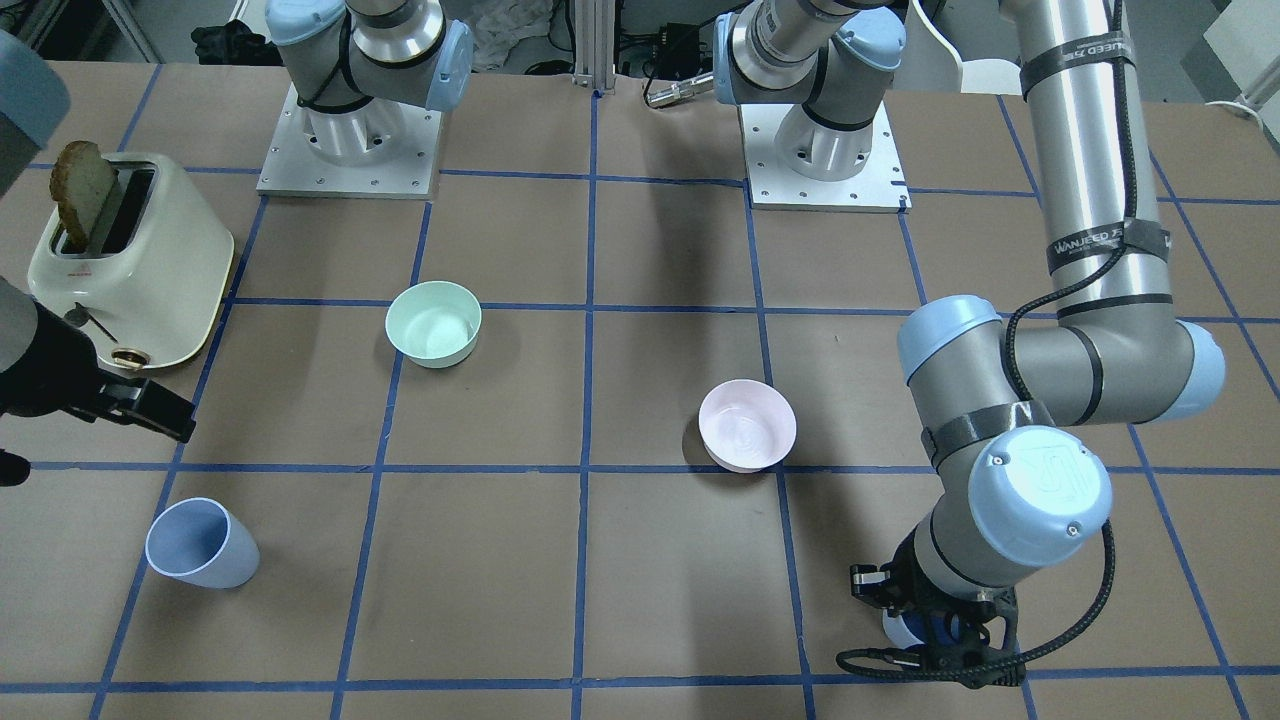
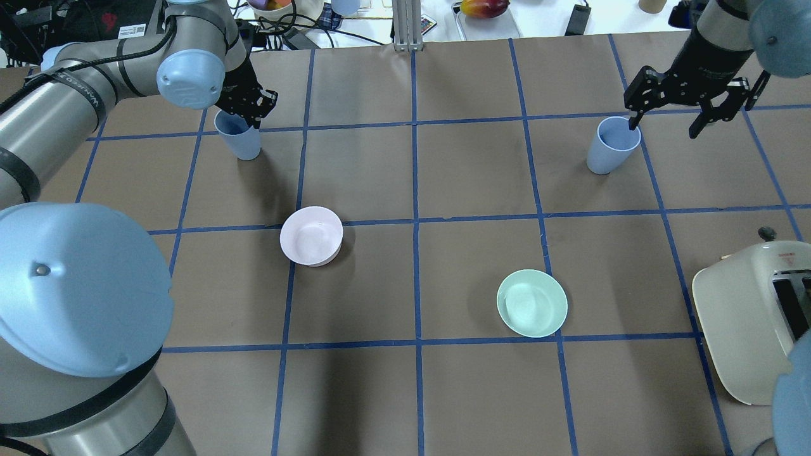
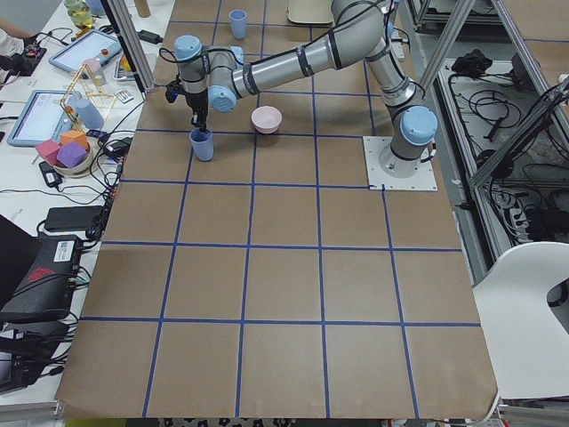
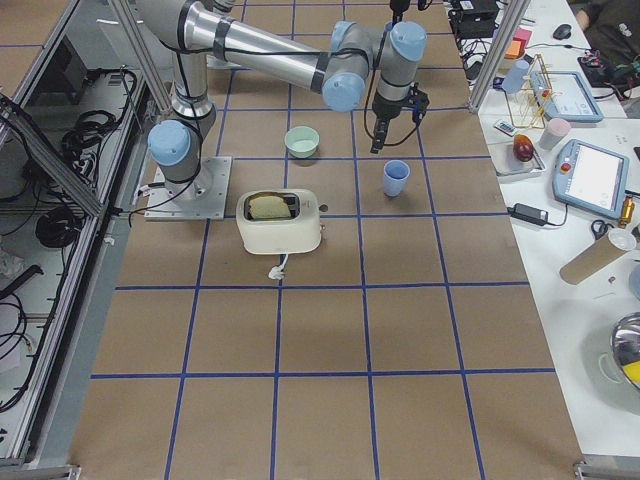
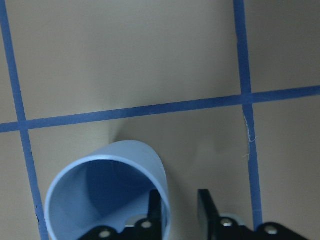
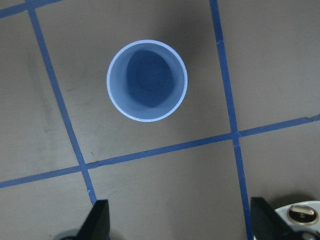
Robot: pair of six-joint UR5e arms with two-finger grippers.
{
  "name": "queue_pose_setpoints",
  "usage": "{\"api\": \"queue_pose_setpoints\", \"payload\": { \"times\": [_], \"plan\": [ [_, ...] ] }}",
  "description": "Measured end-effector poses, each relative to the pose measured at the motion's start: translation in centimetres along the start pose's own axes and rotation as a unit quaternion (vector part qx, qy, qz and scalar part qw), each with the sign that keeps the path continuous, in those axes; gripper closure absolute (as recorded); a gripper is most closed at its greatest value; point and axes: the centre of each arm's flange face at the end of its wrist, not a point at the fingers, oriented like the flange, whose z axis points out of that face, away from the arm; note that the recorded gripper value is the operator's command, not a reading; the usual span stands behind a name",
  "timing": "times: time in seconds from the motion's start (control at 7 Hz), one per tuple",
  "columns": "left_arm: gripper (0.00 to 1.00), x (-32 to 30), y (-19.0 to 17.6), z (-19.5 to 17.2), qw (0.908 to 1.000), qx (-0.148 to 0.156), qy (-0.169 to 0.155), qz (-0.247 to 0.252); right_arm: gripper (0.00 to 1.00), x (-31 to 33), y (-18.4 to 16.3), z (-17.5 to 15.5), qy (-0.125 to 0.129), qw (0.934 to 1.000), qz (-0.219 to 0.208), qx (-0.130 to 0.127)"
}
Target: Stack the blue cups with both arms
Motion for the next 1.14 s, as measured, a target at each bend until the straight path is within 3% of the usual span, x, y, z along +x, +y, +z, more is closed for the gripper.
{"api": "queue_pose_setpoints", "payload": {
  "times": [0.43,0.71,0.86,1.14],
  "plan": [
    [1.0,4.3,-0.4,-4.1,0.9997,0.018,-0.014,-0.011,0.0,1.9,-4.4,6.6,-0.001,0.9998,0.016,-0.015],
    [1.0,17.1,0.9,-7.0,0.9975,0.034,0.007,-0.062,0.0,2.2,-6.1,8.7,0.002,0.9995,0.022,-0.023],
    [1.0,22.3,2.2,-7.2,0.9949,0.032,0.027,-0.091,0.08,2.3,-6.5,9.2,0.002,0.9993,0.027,-0.025],
    [1.0,29.5,4.3,-6.3,0.9915,0.025,0.05,-0.118,0.43,2.2,-6.8,10.1,0.002,0.9991,0.029,-0.032]
  ]
}}
